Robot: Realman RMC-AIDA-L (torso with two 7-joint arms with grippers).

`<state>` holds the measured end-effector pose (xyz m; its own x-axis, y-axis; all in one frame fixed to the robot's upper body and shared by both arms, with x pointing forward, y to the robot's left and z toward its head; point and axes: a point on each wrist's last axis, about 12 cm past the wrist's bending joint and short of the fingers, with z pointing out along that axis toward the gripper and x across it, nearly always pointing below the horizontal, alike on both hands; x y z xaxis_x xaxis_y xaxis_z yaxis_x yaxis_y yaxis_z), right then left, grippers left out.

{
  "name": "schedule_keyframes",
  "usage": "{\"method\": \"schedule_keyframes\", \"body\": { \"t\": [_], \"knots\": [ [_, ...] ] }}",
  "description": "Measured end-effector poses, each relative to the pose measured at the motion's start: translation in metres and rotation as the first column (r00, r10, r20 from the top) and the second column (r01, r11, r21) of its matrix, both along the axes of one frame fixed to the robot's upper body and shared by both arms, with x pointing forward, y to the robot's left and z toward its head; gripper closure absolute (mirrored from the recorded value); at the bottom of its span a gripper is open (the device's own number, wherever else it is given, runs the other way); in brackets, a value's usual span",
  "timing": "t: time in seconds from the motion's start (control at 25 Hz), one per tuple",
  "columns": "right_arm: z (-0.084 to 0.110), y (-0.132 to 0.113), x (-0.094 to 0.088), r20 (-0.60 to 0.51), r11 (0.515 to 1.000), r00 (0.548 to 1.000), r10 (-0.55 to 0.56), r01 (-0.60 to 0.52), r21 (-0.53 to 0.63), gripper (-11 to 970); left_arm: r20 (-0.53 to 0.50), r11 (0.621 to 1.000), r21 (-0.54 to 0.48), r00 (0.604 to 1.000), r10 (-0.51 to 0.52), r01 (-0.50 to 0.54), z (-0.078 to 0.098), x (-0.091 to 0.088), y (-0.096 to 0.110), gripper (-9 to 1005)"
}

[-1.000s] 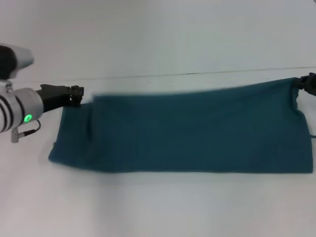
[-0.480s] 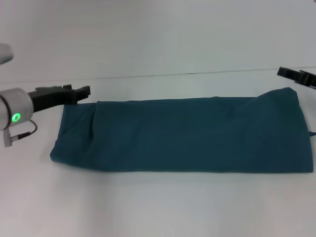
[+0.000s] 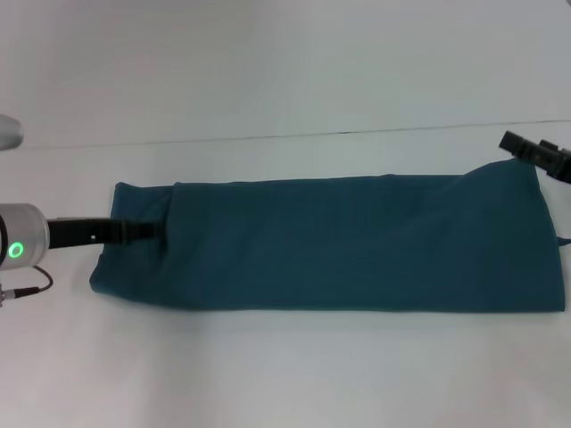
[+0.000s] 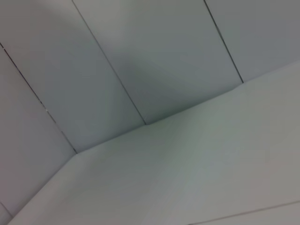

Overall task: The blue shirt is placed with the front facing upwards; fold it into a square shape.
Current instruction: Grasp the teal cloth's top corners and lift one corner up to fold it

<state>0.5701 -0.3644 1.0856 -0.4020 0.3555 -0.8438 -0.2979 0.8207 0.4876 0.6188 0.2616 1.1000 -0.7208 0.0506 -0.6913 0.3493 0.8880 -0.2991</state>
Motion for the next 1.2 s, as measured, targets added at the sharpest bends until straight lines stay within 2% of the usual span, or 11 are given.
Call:
{"method": "schedule_keyframes", "body": {
  "t": [0.04, 0.24, 0.36, 0.68, 1.2],
  "knots": [
    [-0.002, 0.001, -0.002, -0.004, 1.000, 1.000, 0.004, -0.004, 0.004, 113, -0.007, 1.000, 0.011, 1.000, -0.002, 0.002, 0.000, 0.000, -0.001, 228],
    [-0.007, 0.005, -0.007, -0.017, 1.000, 0.999, 0.030, -0.030, 0.009, 20, -0.023, 1.000, 0.028, 1.000, 0.014, -0.013, 0.001, -0.002, 0.000, 218],
    [-0.008, 0.009, -0.008, -0.023, 0.999, 0.999, 0.049, -0.049, 0.007, 23, -0.041, 0.998, 0.062, 0.999, 0.036, -0.033, -0.001, -0.003, 0.004, 211],
    [-0.008, 0.014, -0.005, -0.024, 0.998, 0.997, 0.068, -0.068, 0.004, 25, -0.047, 0.995, 0.071, 0.996, 0.077, -0.074, -0.005, -0.001, 0.009, 218],
    [-0.005, 0.021, 0.000, -0.028, 0.995, 0.995, 0.100, -0.100, -0.009, 24, -0.084, 0.995, 0.080, 0.994, 0.069, -0.062, -0.020, 0.003, 0.001, 229]
  ]
}}
